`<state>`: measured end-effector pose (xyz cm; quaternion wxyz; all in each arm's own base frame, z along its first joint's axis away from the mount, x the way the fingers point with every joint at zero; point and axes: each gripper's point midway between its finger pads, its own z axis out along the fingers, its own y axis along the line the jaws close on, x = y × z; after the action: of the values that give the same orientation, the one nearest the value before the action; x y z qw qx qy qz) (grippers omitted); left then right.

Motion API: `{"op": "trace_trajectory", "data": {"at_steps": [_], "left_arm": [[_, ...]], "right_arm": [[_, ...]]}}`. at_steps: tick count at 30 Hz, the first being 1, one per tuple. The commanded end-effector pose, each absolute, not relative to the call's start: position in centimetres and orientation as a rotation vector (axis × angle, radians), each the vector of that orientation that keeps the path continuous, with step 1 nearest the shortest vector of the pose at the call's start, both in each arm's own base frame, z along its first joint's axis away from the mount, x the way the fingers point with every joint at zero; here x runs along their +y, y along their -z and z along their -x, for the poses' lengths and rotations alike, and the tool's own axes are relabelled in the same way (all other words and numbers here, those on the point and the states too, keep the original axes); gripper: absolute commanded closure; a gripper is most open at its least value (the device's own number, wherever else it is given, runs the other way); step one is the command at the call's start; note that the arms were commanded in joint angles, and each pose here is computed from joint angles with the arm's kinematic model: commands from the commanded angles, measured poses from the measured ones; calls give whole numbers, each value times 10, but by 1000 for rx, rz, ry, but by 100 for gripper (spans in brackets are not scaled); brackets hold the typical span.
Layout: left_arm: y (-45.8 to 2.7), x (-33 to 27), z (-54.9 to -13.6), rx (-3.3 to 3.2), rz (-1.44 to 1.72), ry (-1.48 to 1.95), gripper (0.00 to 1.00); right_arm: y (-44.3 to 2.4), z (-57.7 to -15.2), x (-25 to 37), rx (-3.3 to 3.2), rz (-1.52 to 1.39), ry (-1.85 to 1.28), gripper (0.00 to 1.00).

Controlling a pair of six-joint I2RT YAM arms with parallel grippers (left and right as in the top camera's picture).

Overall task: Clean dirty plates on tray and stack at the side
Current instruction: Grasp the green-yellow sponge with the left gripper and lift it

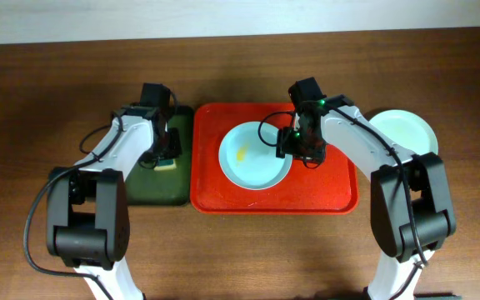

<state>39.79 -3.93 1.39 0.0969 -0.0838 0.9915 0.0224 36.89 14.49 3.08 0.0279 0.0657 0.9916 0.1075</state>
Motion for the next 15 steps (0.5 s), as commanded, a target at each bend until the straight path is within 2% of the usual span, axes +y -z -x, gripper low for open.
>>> {"op": "trace_trajectory", "data": {"at_steps": [1, 2, 4, 7, 9, 11, 12, 15], "left_arm": [[-3, -40, -390, 2955, 259, -56, 81], [-4, -39, -392, 2950, 259, -55, 92], [-8, -40, -395, 2941, 252, -52, 100], [-17, -36, -401, 2936, 241, -55, 100], [-33, -27, -405, 2943, 218, -65, 100], [-56, -21, -413, 2906, 225, -59, 100], [-65, -20, -415, 2883, 224, -54, 100], [-89, -21, -422, 2809, 195, -41, 100]], "right_arm": [[-33, -372, 146, 3051, -185, -322, 32], [-33, -372, 146, 3051, -185, -323, 32], [-33, -372, 146, 3051, -185, -323, 32], [-33, -372, 146, 3052, -185, -322, 32], [-32, -370, 146, 3059, -186, -319, 21], [-29, -367, 145, 3069, -189, -314, 22], [-28, -366, 144, 3073, -190, -312, 25], [-24, -360, 143, 3088, -191, -305, 62]]}}
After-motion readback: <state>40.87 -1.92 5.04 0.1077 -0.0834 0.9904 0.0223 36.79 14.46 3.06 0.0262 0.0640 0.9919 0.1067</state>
